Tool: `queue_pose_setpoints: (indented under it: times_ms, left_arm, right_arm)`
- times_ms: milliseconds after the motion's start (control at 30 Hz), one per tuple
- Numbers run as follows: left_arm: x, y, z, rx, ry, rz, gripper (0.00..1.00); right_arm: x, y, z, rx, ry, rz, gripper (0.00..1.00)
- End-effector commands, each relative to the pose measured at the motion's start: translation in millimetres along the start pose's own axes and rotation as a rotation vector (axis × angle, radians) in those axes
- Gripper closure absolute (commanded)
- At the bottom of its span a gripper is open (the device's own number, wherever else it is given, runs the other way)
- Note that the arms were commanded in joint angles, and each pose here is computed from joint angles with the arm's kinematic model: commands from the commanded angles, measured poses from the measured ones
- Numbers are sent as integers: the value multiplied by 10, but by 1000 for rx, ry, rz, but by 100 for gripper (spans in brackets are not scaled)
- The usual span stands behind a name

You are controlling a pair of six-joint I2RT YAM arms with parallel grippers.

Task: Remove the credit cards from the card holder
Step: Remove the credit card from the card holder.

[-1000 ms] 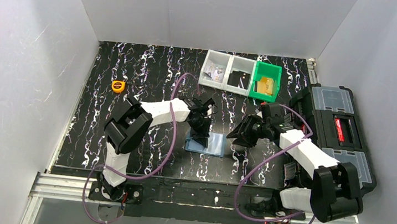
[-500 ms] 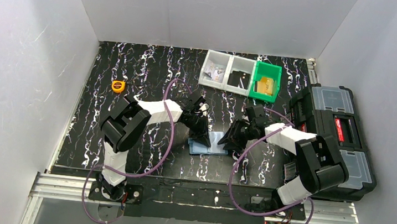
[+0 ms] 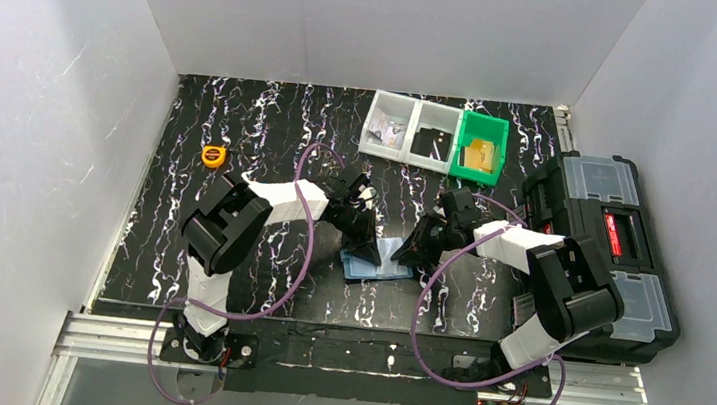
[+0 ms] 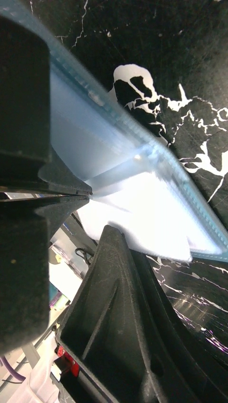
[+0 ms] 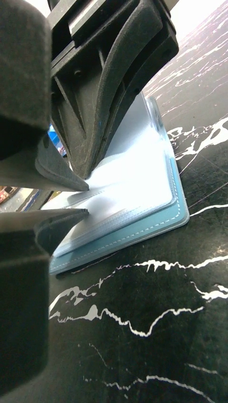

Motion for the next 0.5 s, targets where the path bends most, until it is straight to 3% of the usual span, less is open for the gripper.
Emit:
queue_pose_setpoints:
  times_ms: [0,133,200,267,367,467]
  left_arm:
    - [-117,-199,-170,-76,53,20,100]
    - [-113,-258,-163,-48,83,-2,98]
    - [-110,-333,-166,-29,102,-35,79]
    - [-119,-417,-178,-11,120,-68,67]
    - [-140,-583,-215,4,146,-125,57]
    - [-143,-759,-165,75,162,-204,55]
  right_arm:
    - [87,28,104,24,-15,-26,79]
    - [79,-1,106,13,-15,-37,98]
    - [73,-39,117,5,-23,-49,99]
    - [72,-94,139,-2,-39,-64,99]
    - [72,-174,188,-10,-73,-79,99]
    - [77,-236,272,-8,-114,-72,99]
Point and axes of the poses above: each gripper's point midway between its finger pads, its own y axis out along the fingers, its own z axis along the line the jaws close on, x = y × z, the point moved 5 cm from there along -y, back along the fingers, and after that the axes turned 15 degrees about -y, right-handed, at the moved point
